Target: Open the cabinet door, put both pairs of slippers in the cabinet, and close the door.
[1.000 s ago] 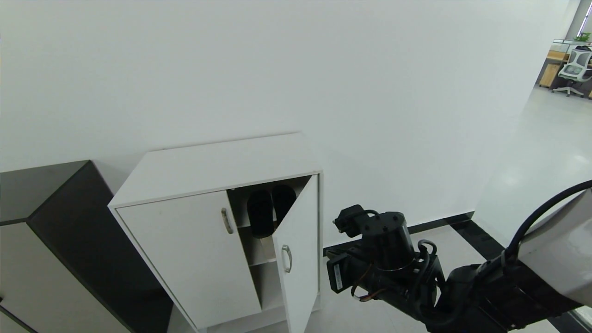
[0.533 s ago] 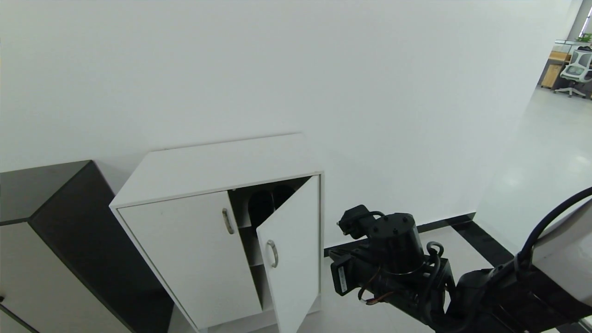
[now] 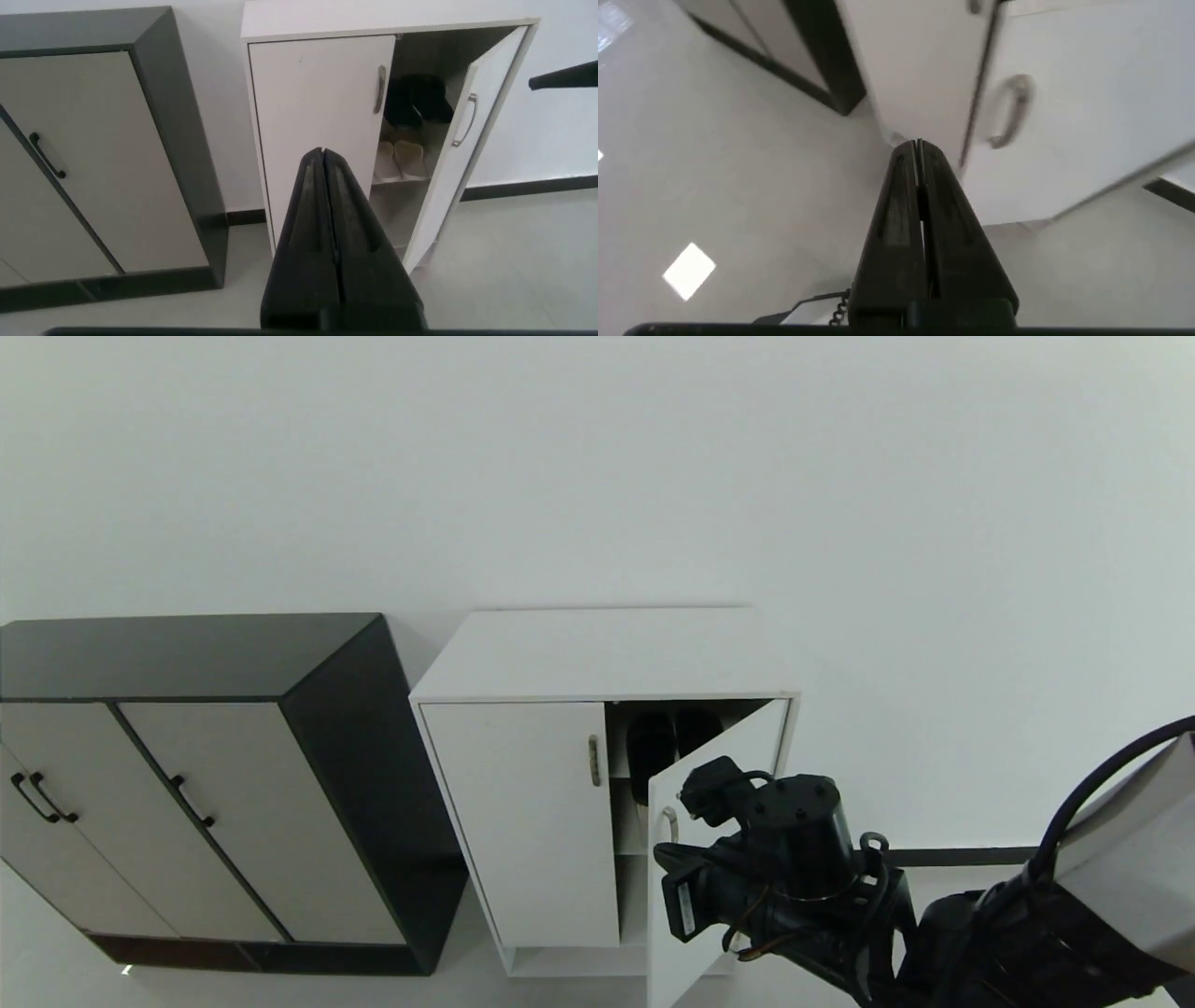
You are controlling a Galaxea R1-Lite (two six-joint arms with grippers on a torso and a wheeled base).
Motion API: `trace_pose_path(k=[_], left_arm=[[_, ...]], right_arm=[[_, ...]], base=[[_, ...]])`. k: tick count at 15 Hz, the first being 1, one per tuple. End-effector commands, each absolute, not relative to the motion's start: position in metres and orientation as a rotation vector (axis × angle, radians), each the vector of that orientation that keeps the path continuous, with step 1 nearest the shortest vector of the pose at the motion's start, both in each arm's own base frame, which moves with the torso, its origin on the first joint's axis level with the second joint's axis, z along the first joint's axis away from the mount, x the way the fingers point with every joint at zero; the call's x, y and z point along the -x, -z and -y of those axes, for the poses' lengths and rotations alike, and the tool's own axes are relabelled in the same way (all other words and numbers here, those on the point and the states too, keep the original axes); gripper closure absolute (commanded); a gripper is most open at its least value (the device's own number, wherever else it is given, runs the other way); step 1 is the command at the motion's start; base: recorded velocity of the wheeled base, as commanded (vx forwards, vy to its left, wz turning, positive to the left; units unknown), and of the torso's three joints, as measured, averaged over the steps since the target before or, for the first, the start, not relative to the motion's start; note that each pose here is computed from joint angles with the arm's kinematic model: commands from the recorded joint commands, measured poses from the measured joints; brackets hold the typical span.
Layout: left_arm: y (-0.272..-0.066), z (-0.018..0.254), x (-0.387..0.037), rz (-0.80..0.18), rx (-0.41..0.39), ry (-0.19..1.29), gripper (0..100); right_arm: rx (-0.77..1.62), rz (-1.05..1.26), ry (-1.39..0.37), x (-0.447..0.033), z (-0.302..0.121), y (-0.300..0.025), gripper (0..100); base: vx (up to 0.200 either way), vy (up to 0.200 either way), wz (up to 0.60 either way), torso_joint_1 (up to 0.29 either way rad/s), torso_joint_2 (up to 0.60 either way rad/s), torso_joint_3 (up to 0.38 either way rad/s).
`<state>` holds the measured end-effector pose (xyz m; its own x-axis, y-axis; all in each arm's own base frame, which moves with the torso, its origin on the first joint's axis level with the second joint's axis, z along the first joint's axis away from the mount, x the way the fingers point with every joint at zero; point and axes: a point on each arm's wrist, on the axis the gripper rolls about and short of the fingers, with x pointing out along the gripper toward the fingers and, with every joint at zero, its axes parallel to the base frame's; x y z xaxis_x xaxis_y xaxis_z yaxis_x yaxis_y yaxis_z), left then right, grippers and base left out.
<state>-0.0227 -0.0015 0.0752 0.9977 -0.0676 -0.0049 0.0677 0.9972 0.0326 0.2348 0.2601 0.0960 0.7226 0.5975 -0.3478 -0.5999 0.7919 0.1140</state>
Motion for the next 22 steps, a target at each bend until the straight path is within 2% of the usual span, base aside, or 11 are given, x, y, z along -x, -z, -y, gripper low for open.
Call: trace_pose_path(k=[1, 2, 6, 11, 15, 22], left_arm=[[-0.075, 0.002, 0.023, -0.003, -0.034, 0.068, 100], [-0.075, 0.002, 0.023, -0.004, -0.032, 0.068, 100], [-0.075, 0.002, 0.023, -0.003, -0.034, 0.068, 100], [-0.075, 0.002, 0.022, -0.010, -0.033, 0.068, 100], [-0.075, 0.002, 0.023, -0.005, -0.035, 0.068, 100], [-0.075, 0.002, 0.023, -0.003, -0.035, 0.068, 100]], right_arm=[[0.000, -0.402, -0.680, -0.238, -0.250, -0.088, 100], [-0.021, -0.404, -0.777, -0.240, -0.233, -0.082, 100], [0.000, -0.377, -0.953, -0.245, -0.195, -0.063, 100], [-0.003, -0.386, -0.951, -0.252, -0.195, -0.047, 100], [-0.008, -0.356, -0.955, -0.252, -0.195, -0.050, 100], [-0.021, -0.331, -1.003, -0.257, -0.198, -0.043, 100]], base=[[0.000, 0.000, 0.00, 0.000, 0.00, 0.000], [0.000, 0.000, 0.00, 0.000, 0.00, 0.000], [0.000, 0.000, 0.00, 0.000, 0.00, 0.000], [0.200, 0.000, 0.00, -0.002, 0.01, 0.004], [0.200, 0.000, 0.00, 0.004, 0.00, -0.001], [0.000, 0.000, 0.00, 0.000, 0.00, 0.000]])
